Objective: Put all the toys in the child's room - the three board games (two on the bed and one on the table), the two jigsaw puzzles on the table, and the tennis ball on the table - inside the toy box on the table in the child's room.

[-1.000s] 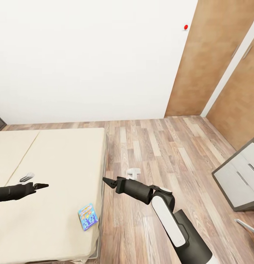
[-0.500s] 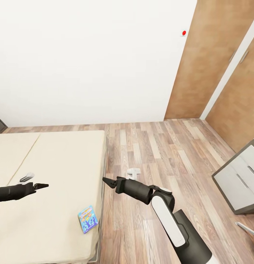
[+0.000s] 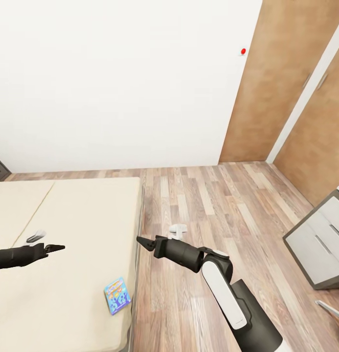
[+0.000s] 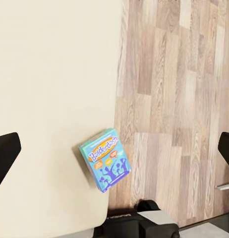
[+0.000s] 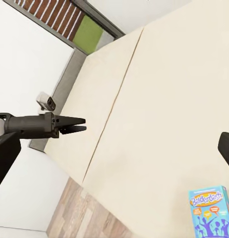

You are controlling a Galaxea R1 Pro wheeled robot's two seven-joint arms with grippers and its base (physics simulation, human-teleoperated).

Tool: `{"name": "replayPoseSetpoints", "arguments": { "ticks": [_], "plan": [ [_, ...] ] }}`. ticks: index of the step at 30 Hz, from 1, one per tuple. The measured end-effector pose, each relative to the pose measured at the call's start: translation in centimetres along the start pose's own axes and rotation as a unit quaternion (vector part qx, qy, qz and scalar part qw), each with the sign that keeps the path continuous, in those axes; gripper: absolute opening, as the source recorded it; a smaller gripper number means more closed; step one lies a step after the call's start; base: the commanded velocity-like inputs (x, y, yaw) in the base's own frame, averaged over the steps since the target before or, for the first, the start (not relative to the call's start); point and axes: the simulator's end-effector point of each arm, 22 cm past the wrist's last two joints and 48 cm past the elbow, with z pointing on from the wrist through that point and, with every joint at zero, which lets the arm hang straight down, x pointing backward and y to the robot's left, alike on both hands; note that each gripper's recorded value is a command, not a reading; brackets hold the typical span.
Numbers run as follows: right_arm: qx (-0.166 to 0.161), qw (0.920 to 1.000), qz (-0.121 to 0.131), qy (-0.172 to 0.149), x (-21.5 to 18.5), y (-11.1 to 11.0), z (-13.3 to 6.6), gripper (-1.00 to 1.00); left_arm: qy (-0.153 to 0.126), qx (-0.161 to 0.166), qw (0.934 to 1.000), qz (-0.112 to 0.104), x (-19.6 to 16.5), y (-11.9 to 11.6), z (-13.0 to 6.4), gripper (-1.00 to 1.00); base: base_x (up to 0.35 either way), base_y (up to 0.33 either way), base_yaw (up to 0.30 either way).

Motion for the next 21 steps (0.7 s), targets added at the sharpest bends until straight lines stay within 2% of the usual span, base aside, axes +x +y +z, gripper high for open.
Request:
{"name": "replayPoseSetpoints", "arguments": {
  "ticks": [21],
  "plan": [
    [-0.004,0.9997,-0.016,-0.017,-1.3,1.3,-0.5,1.0,-0.015,0.006,0.9999,0.007,-1.0,-1.0,-1.3,1.0,0.0,0.0,0.0]
  ]
}}
